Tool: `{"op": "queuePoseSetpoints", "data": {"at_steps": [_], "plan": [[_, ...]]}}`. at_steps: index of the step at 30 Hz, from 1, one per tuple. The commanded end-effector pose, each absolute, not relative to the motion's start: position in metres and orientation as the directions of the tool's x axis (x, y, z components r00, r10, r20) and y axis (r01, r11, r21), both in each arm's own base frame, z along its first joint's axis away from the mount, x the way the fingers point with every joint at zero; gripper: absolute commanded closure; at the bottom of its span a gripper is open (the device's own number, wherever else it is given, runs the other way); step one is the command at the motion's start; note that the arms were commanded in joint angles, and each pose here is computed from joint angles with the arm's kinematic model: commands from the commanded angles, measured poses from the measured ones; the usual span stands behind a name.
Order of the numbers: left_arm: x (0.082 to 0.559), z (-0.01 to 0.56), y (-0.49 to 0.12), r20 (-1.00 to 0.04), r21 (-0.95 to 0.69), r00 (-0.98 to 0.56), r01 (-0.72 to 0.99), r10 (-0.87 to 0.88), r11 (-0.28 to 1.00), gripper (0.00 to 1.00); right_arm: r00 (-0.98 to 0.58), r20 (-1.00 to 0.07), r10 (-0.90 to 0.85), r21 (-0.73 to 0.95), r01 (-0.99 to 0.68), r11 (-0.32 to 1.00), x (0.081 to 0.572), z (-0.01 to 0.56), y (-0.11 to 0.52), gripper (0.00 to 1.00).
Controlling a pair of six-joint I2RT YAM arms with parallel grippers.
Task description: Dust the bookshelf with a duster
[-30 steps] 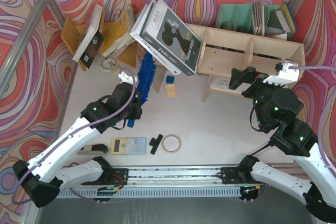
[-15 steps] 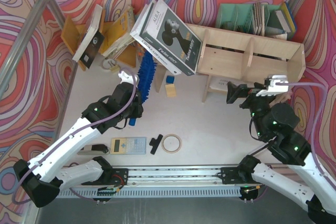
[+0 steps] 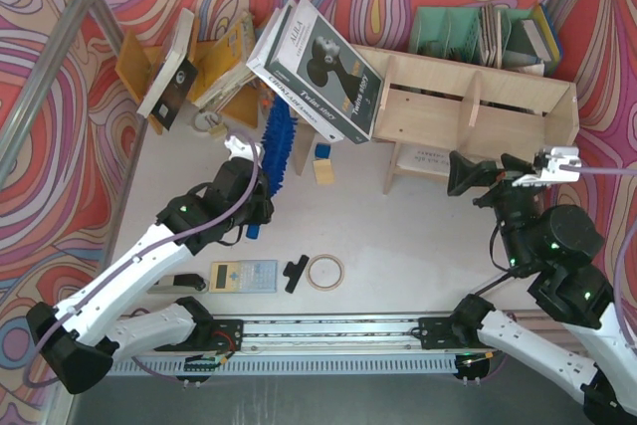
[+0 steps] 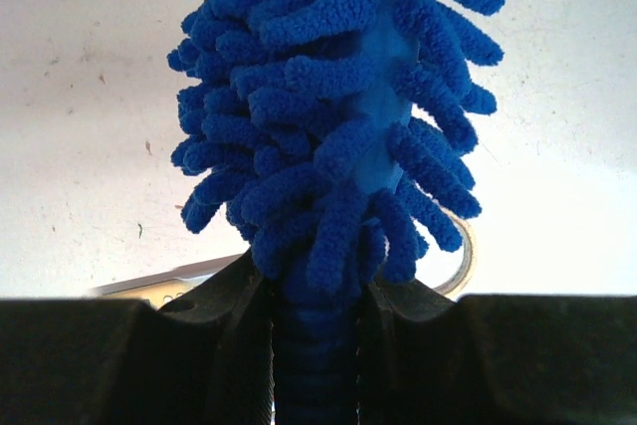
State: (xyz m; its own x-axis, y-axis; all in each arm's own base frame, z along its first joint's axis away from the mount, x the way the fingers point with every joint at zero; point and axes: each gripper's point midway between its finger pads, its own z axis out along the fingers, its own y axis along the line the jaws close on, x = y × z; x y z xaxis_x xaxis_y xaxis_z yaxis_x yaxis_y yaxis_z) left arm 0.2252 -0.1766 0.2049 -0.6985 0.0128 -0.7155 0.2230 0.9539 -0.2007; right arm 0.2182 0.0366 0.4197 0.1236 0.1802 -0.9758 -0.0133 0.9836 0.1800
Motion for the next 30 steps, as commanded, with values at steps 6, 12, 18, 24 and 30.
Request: {"op": "queuePoseSetpoints", "data": {"at_steps": [6, 12, 18, 24, 30], "plan": [[0.223, 0.185, -0.178, -0.695, -0.212, -0.719, 0.208, 0.003, 0.955, 1.00, 0.076, -0.984, 0.162, 0.163, 0.007, 0.987, 0.220, 0.366, 0.037, 0.01], [0.231, 0.218, -0.173, -0.747, -0.190, -0.664, 0.213, 0.000, 0.958, 1.00, 0.081, -0.987, 0.137, 0.139, 0.020, 0.990, 0.223, 0.357, 0.036, 0.01], [0.234, 0.217, -0.180, -0.752, -0.213, -0.659, 0.222, -0.015, 0.952, 1.00, 0.057, -0.987, 0.147, 0.149, 0.026, 0.988, 0.226, 0.346, 0.039, 0.02], [0.226, 0.180, -0.179, -0.694, -0.211, -0.720, 0.196, -0.005, 0.958, 1.00, 0.056, -0.987, 0.151, 0.153, 0.034, 0.988, 0.227, 0.343, 0.038, 0.01], [0.213, 0.156, -0.178, -0.645, -0.232, -0.764, 0.184, -0.010, 0.955, 1.00, 0.061, -0.989, 0.138, 0.140, 0.042, 0.989, 0.228, 0.343, 0.037, 0.01]]}}
